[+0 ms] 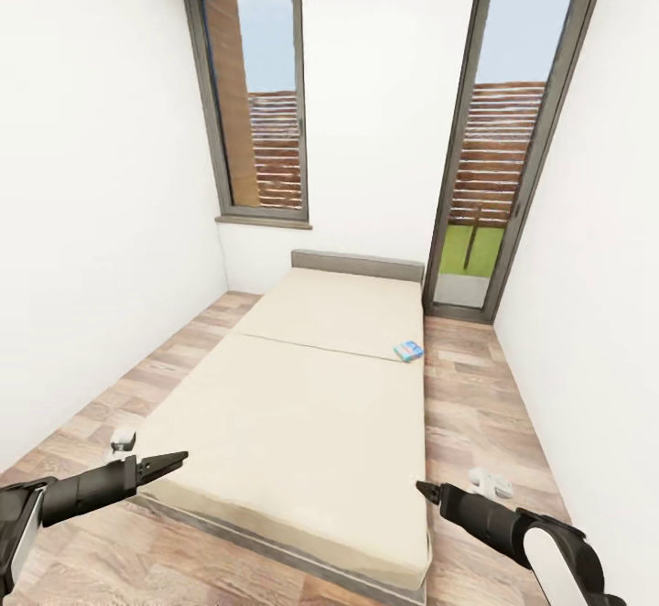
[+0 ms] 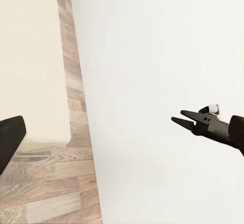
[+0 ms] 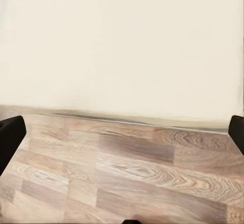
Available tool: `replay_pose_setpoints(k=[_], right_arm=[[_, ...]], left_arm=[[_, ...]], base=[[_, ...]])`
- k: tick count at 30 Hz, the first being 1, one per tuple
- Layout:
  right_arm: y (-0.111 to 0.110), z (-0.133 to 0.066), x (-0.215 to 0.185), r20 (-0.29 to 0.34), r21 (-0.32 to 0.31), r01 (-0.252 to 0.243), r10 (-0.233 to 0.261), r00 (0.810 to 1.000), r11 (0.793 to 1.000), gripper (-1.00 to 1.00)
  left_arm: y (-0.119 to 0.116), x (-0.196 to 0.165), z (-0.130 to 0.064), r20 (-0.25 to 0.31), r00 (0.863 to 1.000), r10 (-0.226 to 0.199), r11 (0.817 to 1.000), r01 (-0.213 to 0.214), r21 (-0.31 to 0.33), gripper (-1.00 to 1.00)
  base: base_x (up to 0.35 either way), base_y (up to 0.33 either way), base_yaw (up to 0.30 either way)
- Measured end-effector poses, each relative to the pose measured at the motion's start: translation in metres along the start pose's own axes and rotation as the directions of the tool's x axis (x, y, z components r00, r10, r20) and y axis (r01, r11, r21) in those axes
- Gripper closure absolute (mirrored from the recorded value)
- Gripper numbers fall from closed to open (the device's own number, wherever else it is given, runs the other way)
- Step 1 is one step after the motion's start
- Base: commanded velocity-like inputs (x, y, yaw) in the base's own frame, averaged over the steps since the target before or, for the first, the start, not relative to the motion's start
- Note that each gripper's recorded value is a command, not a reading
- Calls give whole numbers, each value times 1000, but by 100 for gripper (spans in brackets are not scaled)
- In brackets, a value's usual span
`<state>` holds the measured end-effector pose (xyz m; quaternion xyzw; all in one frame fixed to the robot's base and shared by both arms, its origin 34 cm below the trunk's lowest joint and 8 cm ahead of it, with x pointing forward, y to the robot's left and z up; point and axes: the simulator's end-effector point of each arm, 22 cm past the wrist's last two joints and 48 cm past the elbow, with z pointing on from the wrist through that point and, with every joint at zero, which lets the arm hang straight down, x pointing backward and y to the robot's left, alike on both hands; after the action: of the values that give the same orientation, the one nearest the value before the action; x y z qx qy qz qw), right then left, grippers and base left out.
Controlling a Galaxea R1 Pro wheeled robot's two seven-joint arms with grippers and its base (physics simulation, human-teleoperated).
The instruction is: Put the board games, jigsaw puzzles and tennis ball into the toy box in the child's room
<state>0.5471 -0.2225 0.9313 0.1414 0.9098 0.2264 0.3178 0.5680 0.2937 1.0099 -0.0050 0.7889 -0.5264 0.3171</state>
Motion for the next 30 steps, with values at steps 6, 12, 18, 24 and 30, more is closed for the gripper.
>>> replay_pose_setpoints(k=[6, 12, 18, 24, 30], right_arm=[[-1, 1, 1, -2, 2, -1, 1, 1000, 1000, -100], [-2, 1, 1, -4, 4, -1, 1, 1000, 1000, -100], [-2, 2, 2, -6, 5, -2, 2, 1000, 1000, -100], [-3, 3, 3, -8, 6, -2, 2, 1000, 1000, -100], [-3, 3, 3, -10, 8, -3, 3, 1000, 1000, -100]], left_arm=[[1, 1, 0, -1, 1000, -2, 1000, 2, -1, -100], [2, 1, 1, -1, 1000, -2, 1000, 2, 0, -100], [2, 1, 1, -1, 1000, -3, 1000, 3, 1, -100], [3, 1, 1, -1, 1000, -5, 1000, 5, 2, -100], [4, 2, 1, -2, 1000, -7, 1000, 7, 2, -100]], base=[[154, -219, 281], [114, -132, 281], [25, -66, 281], [-53, -139, 281], [-22, -93, 281]])
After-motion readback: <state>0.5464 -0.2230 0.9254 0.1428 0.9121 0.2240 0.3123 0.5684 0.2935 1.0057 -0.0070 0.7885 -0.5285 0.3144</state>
